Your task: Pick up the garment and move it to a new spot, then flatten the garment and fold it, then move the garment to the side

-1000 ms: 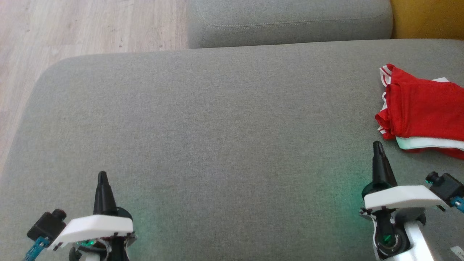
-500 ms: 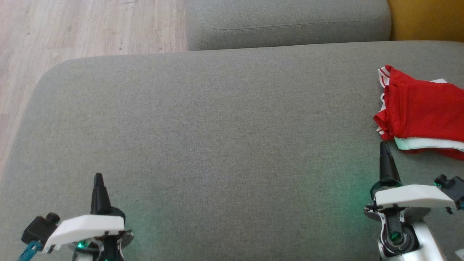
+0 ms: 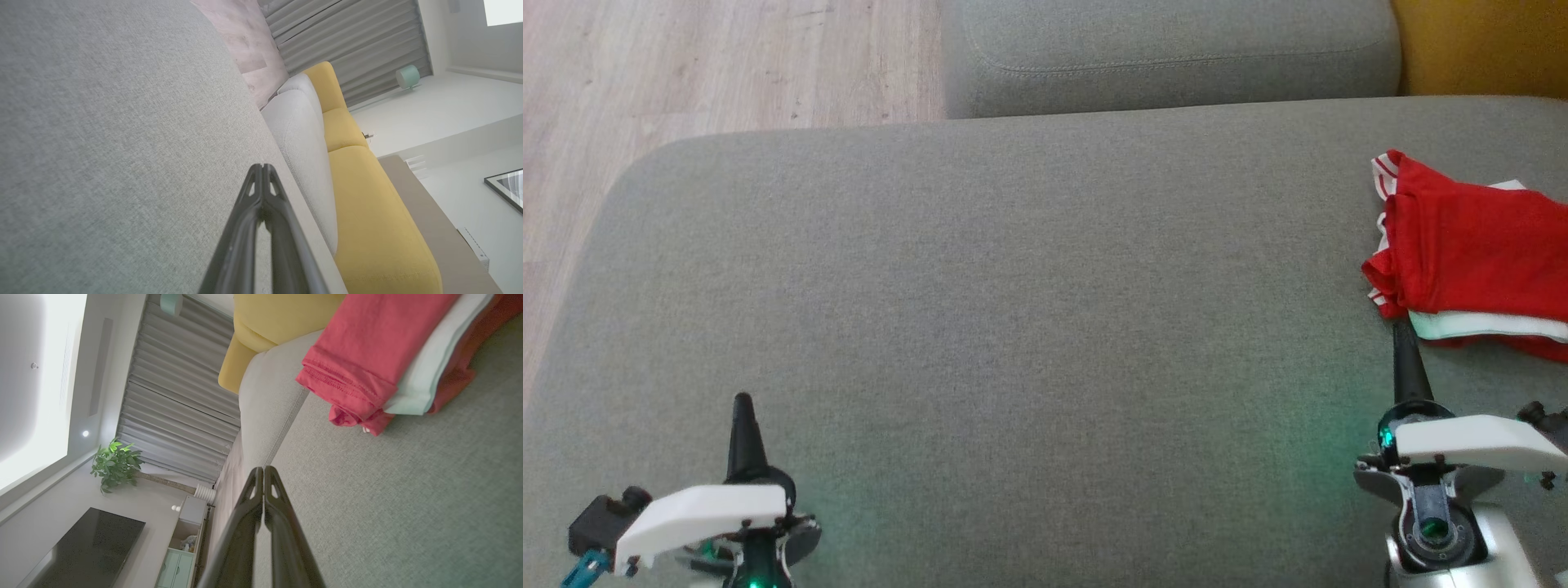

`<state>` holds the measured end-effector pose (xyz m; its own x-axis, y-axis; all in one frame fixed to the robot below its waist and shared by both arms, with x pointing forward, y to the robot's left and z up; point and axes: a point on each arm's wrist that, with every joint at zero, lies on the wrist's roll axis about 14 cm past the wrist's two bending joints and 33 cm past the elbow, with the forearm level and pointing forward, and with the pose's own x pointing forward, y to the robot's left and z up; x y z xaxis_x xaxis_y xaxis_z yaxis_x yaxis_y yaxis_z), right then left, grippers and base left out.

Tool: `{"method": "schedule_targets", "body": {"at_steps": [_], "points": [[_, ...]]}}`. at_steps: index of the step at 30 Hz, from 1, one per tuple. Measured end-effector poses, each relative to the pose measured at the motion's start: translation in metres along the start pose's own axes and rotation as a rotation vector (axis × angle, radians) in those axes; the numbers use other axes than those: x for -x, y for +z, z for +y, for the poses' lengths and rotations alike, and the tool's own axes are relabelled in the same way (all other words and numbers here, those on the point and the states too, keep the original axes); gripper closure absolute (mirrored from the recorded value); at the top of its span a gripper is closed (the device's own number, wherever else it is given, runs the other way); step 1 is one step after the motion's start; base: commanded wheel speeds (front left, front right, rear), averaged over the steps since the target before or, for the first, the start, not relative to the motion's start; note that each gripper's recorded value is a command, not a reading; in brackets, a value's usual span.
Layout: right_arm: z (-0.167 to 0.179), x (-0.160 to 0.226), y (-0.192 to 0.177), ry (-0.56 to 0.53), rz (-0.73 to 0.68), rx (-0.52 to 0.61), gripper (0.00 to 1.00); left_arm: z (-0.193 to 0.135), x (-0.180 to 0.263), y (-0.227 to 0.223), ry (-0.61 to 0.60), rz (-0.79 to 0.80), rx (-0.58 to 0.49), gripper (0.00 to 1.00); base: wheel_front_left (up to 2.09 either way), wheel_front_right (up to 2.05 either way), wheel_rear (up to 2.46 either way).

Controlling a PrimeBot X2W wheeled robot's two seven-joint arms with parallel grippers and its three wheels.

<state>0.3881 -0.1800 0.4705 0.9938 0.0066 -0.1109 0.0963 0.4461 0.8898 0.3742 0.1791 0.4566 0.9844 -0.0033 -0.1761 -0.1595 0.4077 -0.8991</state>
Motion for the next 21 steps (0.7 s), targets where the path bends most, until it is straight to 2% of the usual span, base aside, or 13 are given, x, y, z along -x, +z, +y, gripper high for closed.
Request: {"method": "schedule_targets", "body": {"at_steps": [21], "points": [[0.004, 0.002, 0.014, 0.016, -0.023, -0.232, 1.00, -0.007, 0.001, 0.007, -0.035, 0.006, 0.206, 1.00, 0.00, 0.00, 0.00]]}}
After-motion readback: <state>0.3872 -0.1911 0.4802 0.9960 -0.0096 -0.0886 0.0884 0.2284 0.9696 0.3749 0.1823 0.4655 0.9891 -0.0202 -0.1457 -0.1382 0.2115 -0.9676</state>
